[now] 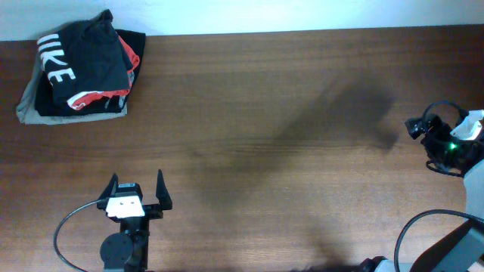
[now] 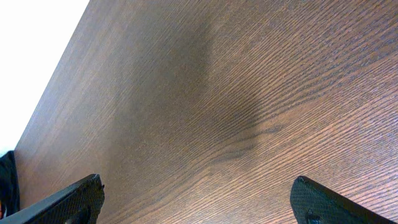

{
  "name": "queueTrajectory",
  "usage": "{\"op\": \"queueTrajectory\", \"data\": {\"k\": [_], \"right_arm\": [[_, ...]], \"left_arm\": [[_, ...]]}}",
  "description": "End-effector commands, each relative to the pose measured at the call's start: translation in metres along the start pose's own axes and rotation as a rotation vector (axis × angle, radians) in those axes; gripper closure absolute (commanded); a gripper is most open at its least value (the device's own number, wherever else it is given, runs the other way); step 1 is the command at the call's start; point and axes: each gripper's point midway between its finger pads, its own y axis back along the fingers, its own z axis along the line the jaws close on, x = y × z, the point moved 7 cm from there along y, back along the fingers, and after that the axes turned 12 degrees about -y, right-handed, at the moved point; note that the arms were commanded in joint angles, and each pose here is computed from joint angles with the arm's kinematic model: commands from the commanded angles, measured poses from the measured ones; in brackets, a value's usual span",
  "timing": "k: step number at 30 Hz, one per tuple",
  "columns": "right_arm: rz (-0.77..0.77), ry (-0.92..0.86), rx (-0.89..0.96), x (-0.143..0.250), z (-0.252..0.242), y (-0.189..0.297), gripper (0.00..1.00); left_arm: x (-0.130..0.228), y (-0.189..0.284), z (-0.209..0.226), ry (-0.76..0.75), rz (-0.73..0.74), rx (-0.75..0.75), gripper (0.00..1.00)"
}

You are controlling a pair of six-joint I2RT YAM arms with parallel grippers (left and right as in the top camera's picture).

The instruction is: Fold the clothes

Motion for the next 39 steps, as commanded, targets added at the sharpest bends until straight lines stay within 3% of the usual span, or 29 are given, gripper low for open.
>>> {"op": "queueTrajectory", "data": {"k": [1, 7, 12, 19, 25, 29, 39], "right_arm": [[-0.005, 0.008, 0.001, -0.003, -0.001, 0.0, 0.01], [-0.033, 0.028, -0.011, -0.002, 0.006, 0.01, 0.01], [-0.186, 0.138, -0.084, 0.002, 0.043, 0.062, 0.01], [-0.488, 0.389, -0.162, 0.05, 0.11, 0.152, 0.01], [-0.642, 0.472, -0.149, 0.109, 0.112, 0.201, 0.01], [-0.65, 0.528, -0.197, 0.139, 0.089, 0.191, 0.01], [-0.651, 0.548, -0.402, 0.185, 0.018, 0.068, 0.01]], "left_arm": [[0.001, 0.0, 0.0, 0.011, -0.002, 0.003, 0.01], [0.001, 0.0, 0.0, 0.011, -0.002, 0.003, 0.01], [0.001, 0.0, 0.0, 0.011, -0.002, 0.003, 0.01], [0.001, 0.0, 0.0, 0.011, -0.002, 0.003, 0.01], [0.001, 0.0, 0.0, 0.011, -0.002, 0.003, 0.01], [0.001, 0.0, 0.0, 0.011, -0.002, 0.003, 0.01], [0.001, 0.0, 0.0, 0.011, -0.002, 0.003, 0.01]]}}
